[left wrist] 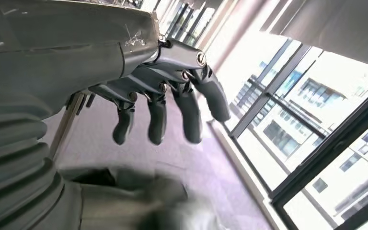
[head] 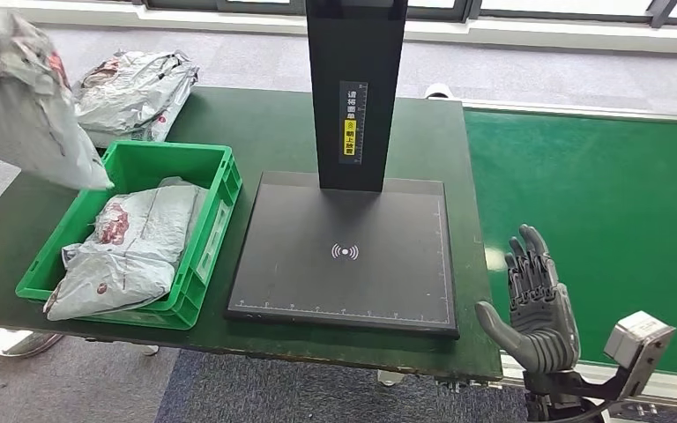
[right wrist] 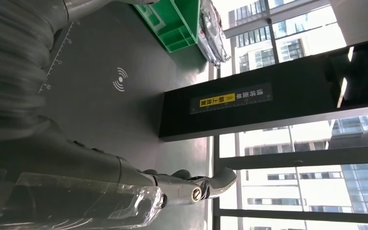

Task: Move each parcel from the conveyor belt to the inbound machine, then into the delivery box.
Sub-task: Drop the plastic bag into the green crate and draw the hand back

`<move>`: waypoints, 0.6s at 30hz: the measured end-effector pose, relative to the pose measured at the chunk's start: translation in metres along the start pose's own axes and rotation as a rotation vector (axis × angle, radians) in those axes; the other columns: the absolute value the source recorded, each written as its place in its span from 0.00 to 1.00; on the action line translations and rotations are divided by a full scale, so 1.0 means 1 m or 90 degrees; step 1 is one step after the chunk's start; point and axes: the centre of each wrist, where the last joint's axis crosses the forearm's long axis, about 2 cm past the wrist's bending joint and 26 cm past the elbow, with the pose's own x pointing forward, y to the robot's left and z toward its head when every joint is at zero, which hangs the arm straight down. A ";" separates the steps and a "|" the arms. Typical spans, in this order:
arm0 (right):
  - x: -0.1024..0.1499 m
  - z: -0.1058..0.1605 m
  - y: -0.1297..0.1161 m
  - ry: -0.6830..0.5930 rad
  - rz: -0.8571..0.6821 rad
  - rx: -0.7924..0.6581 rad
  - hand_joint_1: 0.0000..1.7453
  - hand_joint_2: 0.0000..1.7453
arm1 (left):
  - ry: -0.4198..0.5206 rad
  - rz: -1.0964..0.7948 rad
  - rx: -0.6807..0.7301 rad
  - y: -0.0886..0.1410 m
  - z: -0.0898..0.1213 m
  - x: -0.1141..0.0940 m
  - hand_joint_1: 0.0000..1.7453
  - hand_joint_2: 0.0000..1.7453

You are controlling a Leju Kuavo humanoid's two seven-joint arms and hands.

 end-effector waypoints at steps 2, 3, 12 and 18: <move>0.000 0.001 0.000 0.002 0.001 0.000 0.00 1.00 | 0.007 0.003 -0.011 -0.003 0.000 -0.004 0.00 1.00; 0.000 0.001 -0.001 0.002 0.001 0.000 0.00 1.00 | 0.010 0.004 -0.015 -0.003 0.000 -0.006 0.00 1.00; 0.000 0.003 -0.002 0.006 0.003 0.001 0.00 1.00 | 0.025 0.006 -0.024 -0.004 -0.002 -0.010 0.00 1.00; 0.000 0.003 -0.002 0.009 0.006 0.001 0.00 1.00 | 0.020 0.033 -0.048 -0.006 -0.002 -0.012 0.00 1.00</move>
